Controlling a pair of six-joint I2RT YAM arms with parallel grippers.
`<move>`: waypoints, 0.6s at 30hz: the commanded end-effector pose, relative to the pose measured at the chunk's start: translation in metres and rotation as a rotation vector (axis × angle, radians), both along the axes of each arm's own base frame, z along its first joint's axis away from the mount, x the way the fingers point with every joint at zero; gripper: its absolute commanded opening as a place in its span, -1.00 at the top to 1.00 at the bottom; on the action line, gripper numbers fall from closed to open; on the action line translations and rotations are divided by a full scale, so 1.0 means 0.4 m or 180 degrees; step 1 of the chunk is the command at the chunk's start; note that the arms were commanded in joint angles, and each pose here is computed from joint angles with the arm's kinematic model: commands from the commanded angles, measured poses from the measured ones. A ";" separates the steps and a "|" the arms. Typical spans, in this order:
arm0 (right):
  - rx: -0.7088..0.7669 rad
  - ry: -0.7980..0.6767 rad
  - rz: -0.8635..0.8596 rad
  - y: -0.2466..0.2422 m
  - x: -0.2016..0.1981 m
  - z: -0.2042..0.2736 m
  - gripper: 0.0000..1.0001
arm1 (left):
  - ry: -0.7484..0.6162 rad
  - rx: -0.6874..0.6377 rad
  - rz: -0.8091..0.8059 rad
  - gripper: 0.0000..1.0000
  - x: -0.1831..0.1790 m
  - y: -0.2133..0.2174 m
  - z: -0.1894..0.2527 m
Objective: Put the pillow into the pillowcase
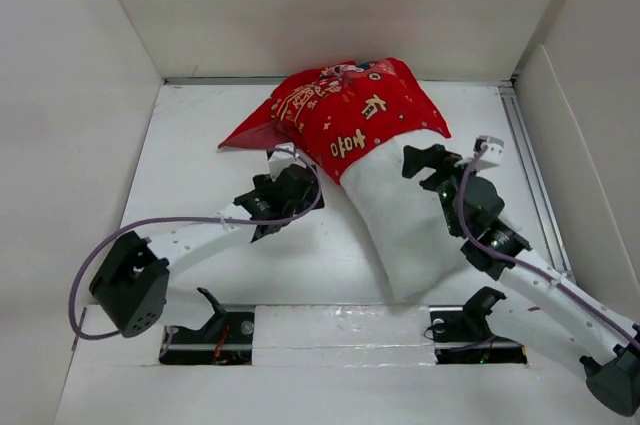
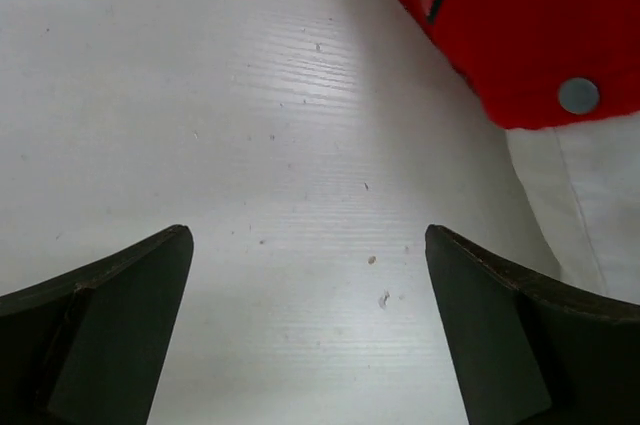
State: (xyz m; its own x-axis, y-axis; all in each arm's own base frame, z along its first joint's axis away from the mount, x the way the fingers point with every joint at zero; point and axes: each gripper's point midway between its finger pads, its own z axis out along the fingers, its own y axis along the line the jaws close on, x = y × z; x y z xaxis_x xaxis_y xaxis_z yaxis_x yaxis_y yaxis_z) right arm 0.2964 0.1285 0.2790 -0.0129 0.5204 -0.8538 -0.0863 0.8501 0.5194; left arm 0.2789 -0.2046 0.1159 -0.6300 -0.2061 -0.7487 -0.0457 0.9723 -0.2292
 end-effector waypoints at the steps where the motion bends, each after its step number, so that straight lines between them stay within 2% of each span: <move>1: -0.0707 0.0650 0.0156 0.035 -0.004 -0.058 -1.00 | -0.0466 -0.0474 -0.0151 -1.00 0.089 -0.081 0.089; 5: -0.0845 0.0662 0.0169 0.041 -0.009 -0.032 -1.00 | -0.0470 -0.0372 -0.0402 -1.00 0.131 -0.143 0.053; 9: -0.0921 0.0540 0.0430 0.066 -0.022 -0.032 -1.00 | -0.0583 -0.0492 -0.0668 -1.00 0.136 -0.186 0.054; 18: -0.0964 0.0574 0.0671 0.093 -0.035 -0.057 -1.00 | -0.0738 -0.0343 -0.0646 -0.97 0.210 -0.226 0.036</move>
State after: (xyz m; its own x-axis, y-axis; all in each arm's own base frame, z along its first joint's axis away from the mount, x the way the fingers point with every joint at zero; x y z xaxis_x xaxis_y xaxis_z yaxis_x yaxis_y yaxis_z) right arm 0.2877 0.1616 0.2571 -0.2483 0.2369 -0.9392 -0.1650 0.9451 0.2820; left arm 0.3423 -0.2815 0.1013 -0.5627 -0.1488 -0.8132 0.1800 0.9380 -0.2962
